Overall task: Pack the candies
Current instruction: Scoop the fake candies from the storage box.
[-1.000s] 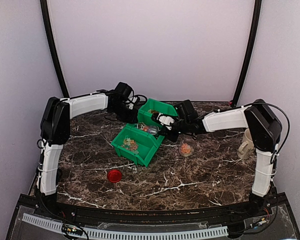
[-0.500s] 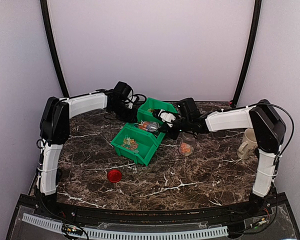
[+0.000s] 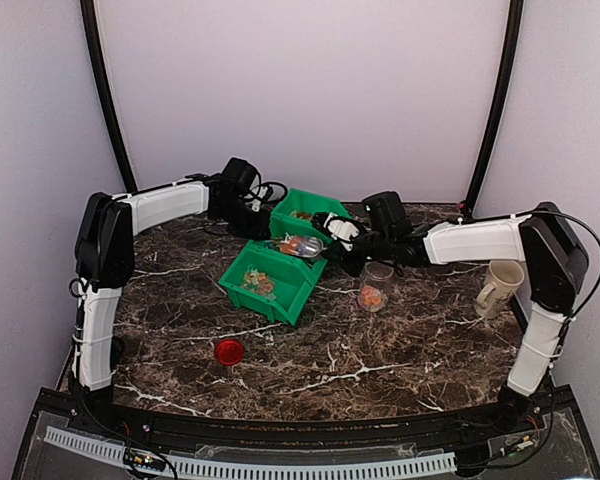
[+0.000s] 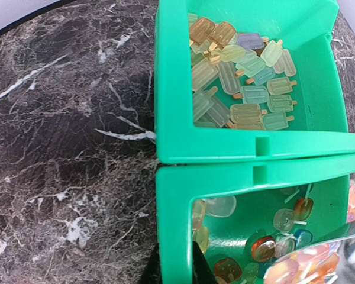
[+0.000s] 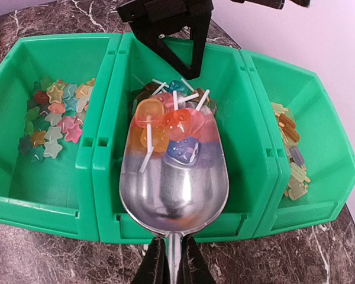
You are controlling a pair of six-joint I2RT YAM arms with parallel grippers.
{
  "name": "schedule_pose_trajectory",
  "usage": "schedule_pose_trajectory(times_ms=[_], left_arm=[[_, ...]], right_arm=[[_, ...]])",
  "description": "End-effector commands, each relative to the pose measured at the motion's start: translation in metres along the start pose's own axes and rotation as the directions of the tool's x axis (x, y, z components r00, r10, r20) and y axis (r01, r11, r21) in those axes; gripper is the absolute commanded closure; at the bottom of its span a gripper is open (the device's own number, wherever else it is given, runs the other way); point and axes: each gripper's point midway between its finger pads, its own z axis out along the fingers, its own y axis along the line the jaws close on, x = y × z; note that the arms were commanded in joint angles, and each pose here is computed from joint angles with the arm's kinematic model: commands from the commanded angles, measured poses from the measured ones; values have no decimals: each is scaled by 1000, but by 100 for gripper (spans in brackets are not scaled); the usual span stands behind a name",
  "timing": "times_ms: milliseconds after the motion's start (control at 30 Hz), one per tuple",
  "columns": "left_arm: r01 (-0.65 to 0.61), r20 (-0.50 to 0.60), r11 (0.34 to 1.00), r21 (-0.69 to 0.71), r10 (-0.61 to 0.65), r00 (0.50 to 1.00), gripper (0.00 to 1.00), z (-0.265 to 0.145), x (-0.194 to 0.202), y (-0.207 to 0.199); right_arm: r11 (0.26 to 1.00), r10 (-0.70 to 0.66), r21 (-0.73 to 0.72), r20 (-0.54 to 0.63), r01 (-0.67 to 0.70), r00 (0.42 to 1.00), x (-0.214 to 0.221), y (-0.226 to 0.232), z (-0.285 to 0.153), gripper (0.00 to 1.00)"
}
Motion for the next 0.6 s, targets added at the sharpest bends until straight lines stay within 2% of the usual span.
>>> schedule_pose_trajectory(times_ms=[0,467,567], left_arm=[[-11,179,997,70,-1,984,100,-64,-52,-23],[-24,191,997,75,9,982,100,-71,-42,-23],[-22,188,997,72,8,982,100,-73,-38,-22]], right_arm=[[998,-7,60,91,1,996,-31,-14,-26,100],[983,32,175,89,-47,996,-53,-38,-92,100],[979,60,188,69,-72,996,-42,-36,-105,100]])
